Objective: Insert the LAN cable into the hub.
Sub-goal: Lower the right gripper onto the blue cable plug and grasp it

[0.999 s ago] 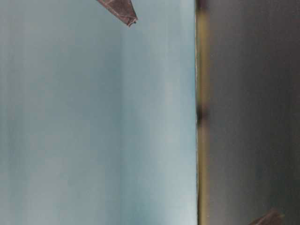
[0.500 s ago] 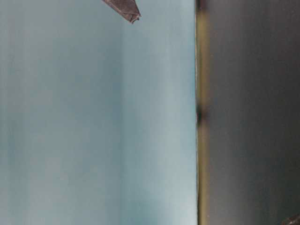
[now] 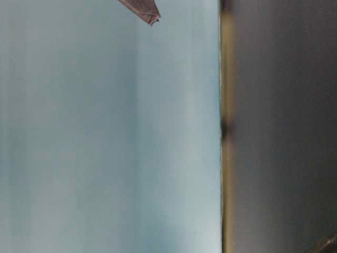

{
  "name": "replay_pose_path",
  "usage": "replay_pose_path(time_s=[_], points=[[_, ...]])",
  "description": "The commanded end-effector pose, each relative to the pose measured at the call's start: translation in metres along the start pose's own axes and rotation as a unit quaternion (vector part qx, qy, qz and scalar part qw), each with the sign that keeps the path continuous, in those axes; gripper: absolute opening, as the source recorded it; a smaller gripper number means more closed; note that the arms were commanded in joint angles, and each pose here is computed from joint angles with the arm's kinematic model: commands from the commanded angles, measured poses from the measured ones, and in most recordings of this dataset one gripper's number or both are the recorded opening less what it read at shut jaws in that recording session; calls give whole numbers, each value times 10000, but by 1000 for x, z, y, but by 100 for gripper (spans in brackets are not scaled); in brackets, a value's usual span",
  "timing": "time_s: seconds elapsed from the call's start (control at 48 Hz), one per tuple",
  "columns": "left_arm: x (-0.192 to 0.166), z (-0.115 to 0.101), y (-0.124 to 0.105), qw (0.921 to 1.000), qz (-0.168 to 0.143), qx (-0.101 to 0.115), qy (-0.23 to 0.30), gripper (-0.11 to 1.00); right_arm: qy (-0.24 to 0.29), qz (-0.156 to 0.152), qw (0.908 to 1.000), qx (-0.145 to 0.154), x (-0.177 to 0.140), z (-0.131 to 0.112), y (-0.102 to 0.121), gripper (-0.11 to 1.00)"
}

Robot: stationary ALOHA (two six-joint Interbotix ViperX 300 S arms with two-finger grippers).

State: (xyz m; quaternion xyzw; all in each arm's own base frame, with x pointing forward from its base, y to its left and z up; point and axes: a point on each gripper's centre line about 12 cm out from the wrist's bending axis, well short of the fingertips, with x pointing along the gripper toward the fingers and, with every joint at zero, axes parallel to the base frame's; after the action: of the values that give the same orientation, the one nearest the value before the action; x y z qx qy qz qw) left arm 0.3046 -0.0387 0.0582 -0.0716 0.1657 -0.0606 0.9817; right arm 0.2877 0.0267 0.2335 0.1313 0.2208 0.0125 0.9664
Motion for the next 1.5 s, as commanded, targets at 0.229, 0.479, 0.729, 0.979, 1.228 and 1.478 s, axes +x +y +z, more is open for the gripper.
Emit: replay_pose_path(time_s=[0.229,0.479,0.729,0.979,1.228,1.478], points=[[-2,53,-1,9999,115,15,-49,28,606,-3,9980,-162,29,-28,4,3],[-9,92,-7,9996,190,66,204,28,1022,-13,9942,-319,78,-51,8,58],[-17,104,-15,9996,119,74,238,28,1311,-32,9899,-535,120,-78,5,71],[-17,108,-19,9997,78,76,229,28,1399,-38,9878,-689,136,-97,1,66],[-17,108,-19,9996,84,69,244,28,1435,-33,9863,-812,149,-105,-1,65],[-17,108,-19,9996,86,77,267,28,1482,-20,9848,-905,156,-110,-1,42]])
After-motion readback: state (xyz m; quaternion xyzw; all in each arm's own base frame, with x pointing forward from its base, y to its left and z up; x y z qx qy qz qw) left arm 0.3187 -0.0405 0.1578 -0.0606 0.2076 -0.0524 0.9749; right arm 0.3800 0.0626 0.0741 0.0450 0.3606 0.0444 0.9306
